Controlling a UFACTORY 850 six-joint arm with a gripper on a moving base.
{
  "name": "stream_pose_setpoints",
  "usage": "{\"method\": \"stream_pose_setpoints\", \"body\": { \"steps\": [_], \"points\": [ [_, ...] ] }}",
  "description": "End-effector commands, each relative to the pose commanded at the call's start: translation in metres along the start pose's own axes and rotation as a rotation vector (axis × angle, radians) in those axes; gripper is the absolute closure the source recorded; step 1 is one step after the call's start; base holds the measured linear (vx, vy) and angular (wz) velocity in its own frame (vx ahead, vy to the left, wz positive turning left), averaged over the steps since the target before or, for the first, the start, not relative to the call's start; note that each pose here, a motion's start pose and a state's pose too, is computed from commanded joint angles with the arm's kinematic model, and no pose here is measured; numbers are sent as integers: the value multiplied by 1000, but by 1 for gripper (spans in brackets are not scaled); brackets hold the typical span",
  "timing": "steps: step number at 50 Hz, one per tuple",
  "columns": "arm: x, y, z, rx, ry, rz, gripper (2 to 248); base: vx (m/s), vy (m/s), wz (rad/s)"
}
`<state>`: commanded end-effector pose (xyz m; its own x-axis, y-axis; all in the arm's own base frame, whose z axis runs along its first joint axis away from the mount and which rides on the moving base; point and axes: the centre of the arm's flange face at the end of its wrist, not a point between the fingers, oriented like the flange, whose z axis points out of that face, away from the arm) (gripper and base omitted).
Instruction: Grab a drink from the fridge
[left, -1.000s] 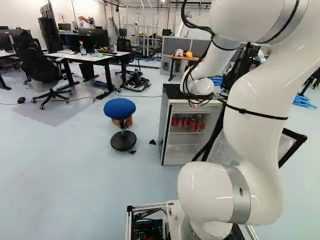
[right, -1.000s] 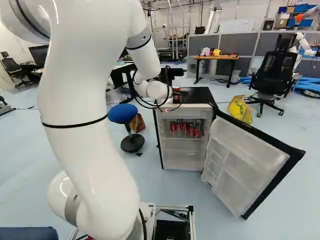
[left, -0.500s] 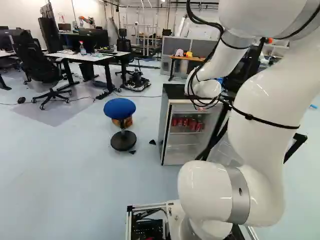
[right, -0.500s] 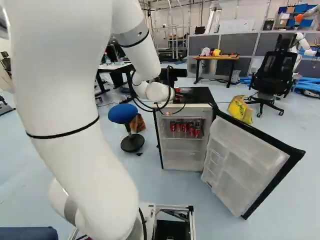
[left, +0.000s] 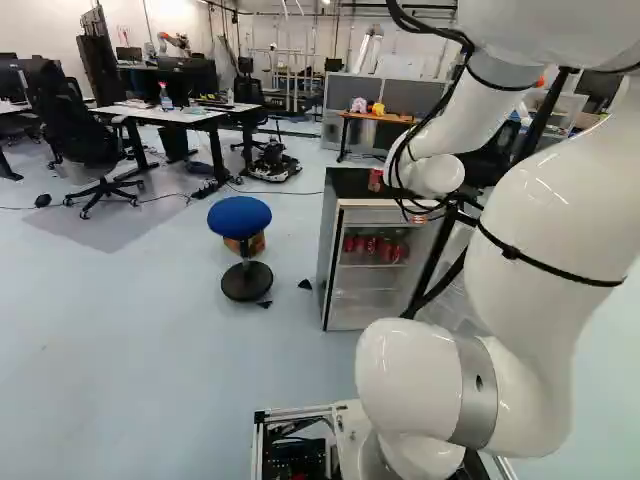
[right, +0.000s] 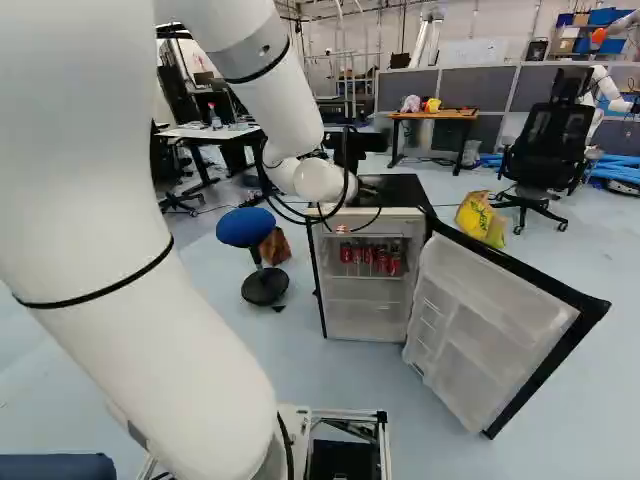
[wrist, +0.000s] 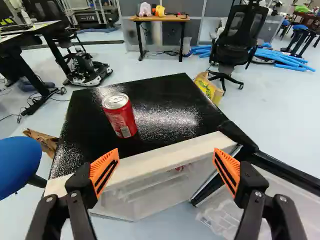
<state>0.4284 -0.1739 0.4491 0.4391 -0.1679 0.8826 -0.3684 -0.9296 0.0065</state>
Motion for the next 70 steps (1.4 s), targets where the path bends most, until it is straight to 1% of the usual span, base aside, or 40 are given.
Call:
{"method": "stream_pose_setpoints", "body": {
  "steps": [26,49,70],
  "points": [
    [3,40,-26,-63,-111,-2,3,0,0,0],
    [9,75,-45,-116,-217,-30,3,0,0,0],
    [18,107,-58,-170,-317,-57,3,0,0,0]
  ]
}}
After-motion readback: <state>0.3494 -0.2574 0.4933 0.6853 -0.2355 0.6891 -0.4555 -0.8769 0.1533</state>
